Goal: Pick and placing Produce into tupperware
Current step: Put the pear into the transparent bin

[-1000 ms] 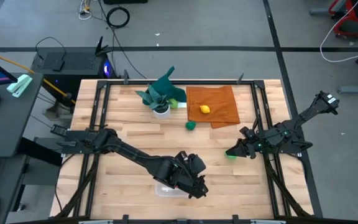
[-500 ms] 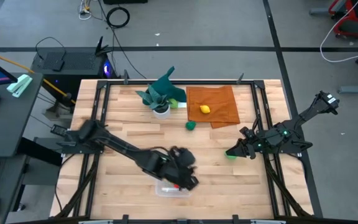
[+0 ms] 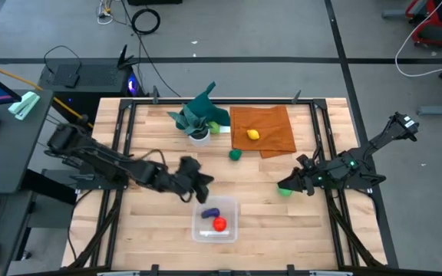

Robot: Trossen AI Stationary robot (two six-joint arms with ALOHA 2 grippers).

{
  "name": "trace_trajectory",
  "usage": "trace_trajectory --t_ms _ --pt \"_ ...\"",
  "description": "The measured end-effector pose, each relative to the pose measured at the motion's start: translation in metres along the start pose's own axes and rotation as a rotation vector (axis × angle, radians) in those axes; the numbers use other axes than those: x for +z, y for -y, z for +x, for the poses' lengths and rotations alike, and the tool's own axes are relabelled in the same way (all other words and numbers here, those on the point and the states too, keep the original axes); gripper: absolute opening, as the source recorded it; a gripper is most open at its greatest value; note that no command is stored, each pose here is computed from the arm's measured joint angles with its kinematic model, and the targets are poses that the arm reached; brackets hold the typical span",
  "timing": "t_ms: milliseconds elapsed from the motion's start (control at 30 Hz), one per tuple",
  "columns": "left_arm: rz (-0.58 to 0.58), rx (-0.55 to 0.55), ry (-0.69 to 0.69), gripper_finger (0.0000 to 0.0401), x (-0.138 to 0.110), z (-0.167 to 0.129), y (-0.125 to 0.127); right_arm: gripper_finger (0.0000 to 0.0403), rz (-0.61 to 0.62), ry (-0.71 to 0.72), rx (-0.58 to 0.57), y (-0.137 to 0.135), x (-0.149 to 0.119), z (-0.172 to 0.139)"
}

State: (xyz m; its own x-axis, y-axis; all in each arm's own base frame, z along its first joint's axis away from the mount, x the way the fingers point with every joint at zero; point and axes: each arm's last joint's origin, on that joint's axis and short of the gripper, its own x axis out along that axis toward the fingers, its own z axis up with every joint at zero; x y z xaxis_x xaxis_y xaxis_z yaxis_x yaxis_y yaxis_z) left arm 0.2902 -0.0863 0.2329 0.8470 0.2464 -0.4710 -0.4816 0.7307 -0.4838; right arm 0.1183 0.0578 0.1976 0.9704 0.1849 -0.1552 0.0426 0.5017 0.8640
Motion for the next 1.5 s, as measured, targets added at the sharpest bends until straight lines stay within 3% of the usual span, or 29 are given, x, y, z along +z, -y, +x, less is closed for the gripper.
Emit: trace_trajectory --t_ms 333,600,800,933,1033,1300,1500 --pt "-0.063 0.037 0.071 0.0023 0.014 -0.031 -0.055 0.0112 -0.072 0.143 -0.109 0.013 0.022 0.004" --pt "-0.021 0.021 0.106 0.0008 0.017 -0.049 -0.073 0.0112 -0.049 0.165 -0.133 0.026 0.044 0.005" --pt "0.086 -0.082 0.094 0.0013 0.034 -0.061 -0.078 0.0112 0.000 0.235 -0.172 0.036 0.061 0.004" --pt "0.145 -0.186 0.056 0.0008 0.045 -0.066 -0.084 0.0112 -0.052 0.251 -0.145 0.021 0.079 0.008" --pt "0.185 -0.226 0.055 0.0005 0.050 -0.069 -0.087 0.0112 -0.167 0.146 -0.189 -0.002 0.098 0.016" --pt "0.297 -0.262 0.025 0.0024 0.054 -0.070 -0.093 0.0112 -0.283 -0.412 -0.568 -0.032 0.127 0.038" --pt "0.298 -0.257 0.007 0.0011 0.053 -0.069 -0.095 0.0126 -0.290 -0.654 -0.675 -0.044 0.127 0.045"
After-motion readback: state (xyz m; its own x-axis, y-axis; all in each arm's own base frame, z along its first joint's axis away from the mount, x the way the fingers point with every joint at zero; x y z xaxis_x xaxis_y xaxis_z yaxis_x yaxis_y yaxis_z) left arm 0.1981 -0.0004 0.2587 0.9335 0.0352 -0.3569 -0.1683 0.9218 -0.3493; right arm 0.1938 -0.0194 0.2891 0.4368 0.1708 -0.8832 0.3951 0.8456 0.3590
